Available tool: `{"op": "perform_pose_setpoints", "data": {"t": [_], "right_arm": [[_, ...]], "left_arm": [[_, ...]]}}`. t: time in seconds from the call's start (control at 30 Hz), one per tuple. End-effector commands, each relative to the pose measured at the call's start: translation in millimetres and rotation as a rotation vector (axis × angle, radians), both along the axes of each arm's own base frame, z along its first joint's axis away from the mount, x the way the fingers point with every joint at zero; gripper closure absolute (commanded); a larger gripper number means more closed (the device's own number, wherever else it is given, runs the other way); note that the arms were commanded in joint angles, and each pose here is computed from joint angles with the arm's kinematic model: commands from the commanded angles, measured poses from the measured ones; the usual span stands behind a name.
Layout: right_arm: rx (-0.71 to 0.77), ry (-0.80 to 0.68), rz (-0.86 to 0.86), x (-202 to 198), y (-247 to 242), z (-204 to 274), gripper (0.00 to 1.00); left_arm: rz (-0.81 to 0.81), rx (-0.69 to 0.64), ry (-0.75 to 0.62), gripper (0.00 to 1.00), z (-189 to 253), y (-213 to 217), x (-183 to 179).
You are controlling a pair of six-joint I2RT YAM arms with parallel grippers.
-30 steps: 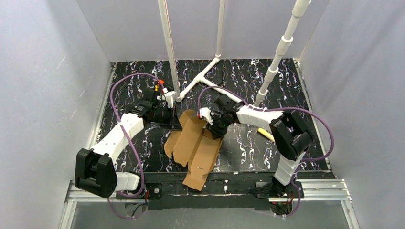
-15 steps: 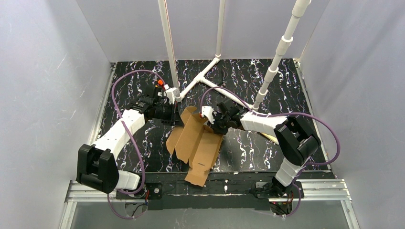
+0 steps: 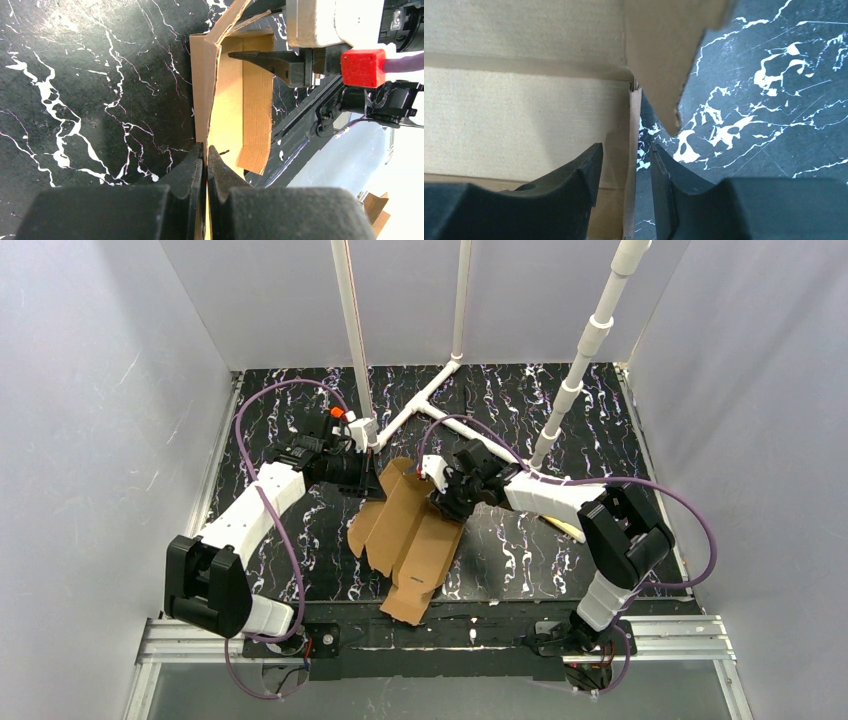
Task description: Fold the paper box
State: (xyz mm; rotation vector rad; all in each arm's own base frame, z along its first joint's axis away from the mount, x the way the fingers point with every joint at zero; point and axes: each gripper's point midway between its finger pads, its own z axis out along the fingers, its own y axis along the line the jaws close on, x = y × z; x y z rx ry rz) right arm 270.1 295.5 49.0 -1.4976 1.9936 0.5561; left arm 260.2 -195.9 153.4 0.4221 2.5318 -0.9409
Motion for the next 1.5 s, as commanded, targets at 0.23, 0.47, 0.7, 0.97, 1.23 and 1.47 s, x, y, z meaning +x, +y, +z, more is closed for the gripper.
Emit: {"op": "perform_pose_setpoints", "data": {"t": [0.23, 0.47, 0.7, 0.97, 1.23, 1.47], "right_arm": [[0.045, -0.118, -0.046, 28, 9, 17, 0.82], [0.057, -0.257, -0.1, 40, -1, 24, 0.93], [0.053, -0.196, -0.042, 31, 6, 20, 0.73], [0.106, -0.229, 0.01, 25, 2, 61, 0.42], [0.287, -0.194, 0.087, 10, -21, 109, 0.35], [0.361, -0.136, 0.153, 0, -37, 108, 0.02]], "left_arm": [[-0.003, -0.002, -0.022, 1.0, 12, 0, 6], [0.017, -0.044, -0.034, 1.0, 20, -5, 10], [0.024, -0.025, -0.055, 1.0, 17, -3, 13], [0.06, -0.008, -0.056, 1.0, 9, 2, 15], [0.075, -0.009, -0.059, 1.0, 4, 5, 5], [0.074, -0.025, -0.09, 1.0, 9, 6, 0]]}}
